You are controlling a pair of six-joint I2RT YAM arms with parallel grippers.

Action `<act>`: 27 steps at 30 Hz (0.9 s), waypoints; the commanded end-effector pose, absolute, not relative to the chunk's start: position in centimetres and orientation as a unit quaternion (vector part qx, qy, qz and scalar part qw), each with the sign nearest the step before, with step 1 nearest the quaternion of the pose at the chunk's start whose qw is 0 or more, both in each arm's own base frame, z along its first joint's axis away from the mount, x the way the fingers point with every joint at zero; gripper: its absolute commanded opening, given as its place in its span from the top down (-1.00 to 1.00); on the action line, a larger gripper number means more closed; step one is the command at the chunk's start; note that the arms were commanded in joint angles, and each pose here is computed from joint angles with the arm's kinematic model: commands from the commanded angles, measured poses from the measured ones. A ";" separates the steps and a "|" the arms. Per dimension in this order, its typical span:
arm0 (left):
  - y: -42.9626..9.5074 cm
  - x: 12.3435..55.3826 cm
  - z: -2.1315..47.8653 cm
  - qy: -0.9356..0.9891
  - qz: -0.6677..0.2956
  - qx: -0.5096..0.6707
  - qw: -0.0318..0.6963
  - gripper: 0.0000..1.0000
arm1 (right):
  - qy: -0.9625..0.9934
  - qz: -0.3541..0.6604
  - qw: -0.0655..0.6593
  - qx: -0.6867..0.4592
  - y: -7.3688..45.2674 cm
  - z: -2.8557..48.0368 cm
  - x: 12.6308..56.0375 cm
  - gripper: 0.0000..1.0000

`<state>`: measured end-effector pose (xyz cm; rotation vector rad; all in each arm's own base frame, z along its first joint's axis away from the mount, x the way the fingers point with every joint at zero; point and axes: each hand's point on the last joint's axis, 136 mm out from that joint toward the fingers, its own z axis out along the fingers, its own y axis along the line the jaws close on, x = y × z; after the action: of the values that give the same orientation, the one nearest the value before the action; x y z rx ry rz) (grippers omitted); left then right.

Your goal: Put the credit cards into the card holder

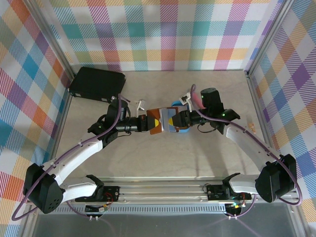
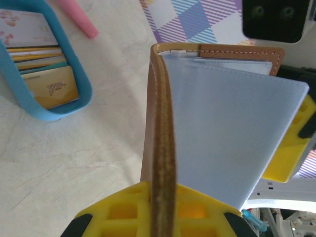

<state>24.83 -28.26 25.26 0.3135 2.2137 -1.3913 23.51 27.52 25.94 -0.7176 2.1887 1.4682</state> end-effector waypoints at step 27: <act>-18.3 25.0 20.8 0.879 -0.398 -0.007 0.263 -0.39 | 0.976 0.005 0.131 -0.174 27.6 13.4 25.6 1.00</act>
<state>26.12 -18.22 21.56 -0.0079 2.3432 -1.0292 25.43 28.18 12.24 -0.5708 2.8312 0.0483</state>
